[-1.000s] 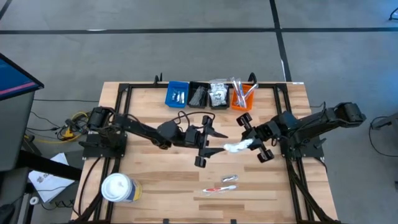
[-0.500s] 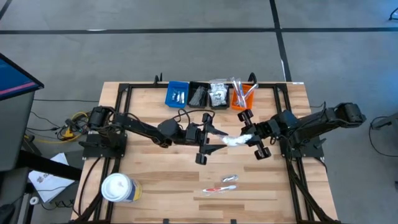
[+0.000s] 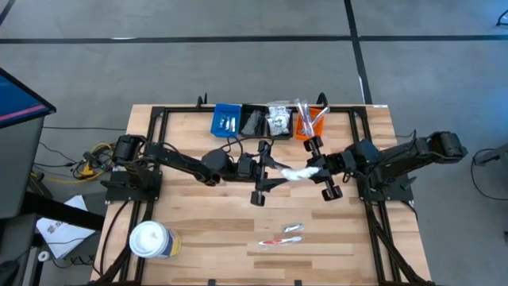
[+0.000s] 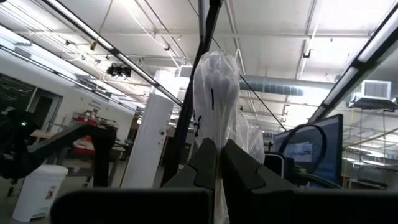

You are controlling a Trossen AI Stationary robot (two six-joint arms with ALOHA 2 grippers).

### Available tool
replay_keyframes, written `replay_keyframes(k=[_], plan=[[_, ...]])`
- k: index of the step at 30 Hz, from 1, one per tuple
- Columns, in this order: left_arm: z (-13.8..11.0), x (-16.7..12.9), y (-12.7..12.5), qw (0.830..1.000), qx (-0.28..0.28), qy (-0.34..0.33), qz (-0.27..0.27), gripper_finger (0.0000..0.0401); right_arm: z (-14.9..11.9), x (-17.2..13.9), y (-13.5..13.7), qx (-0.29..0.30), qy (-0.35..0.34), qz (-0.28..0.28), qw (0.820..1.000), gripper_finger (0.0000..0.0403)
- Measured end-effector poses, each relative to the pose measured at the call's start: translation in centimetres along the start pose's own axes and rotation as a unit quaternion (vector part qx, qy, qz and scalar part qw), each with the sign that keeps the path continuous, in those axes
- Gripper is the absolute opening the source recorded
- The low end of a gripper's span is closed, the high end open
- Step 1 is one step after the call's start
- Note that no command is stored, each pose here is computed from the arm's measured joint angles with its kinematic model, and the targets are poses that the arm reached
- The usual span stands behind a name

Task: Pick & Place Travel size toiletries
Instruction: Put the white vanity pack into the right black bin

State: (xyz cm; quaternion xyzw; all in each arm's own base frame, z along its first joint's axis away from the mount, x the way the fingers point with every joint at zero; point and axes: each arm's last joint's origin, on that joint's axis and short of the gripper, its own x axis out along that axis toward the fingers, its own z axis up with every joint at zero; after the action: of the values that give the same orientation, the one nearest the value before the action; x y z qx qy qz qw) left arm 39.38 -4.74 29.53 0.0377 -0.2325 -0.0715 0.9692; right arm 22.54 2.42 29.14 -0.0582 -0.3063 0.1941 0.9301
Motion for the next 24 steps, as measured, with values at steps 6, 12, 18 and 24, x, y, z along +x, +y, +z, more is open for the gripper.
replay_keyframes(k=[6,12,18,24], plan=[[0.0,0.0,0.2,1.0,0.001,-0.002,0.0,0.0131,-0.2,0.0,-0.2,0.002,0.01,-0.014,1.0,0.0004],[0.0,0.0,0.2,1.0,-0.009,0.0,0.003,0.0103,-0.2,0.0,-0.2,0.002,0.01,-0.014,1.0,0.0004],[-0.1,0.0,0.2,1.0,-0.029,0.008,0.003,0.001,-0.2,-0.1,-0.2,0.003,0.013,-0.013,1.0,0.0015],[-0.5,0.0,-0.8,0.998,-0.047,0.039,0.007,0.0002,-0.5,-0.1,-0.2,0.041,0.03,-0.012,0.999,0.0051]])
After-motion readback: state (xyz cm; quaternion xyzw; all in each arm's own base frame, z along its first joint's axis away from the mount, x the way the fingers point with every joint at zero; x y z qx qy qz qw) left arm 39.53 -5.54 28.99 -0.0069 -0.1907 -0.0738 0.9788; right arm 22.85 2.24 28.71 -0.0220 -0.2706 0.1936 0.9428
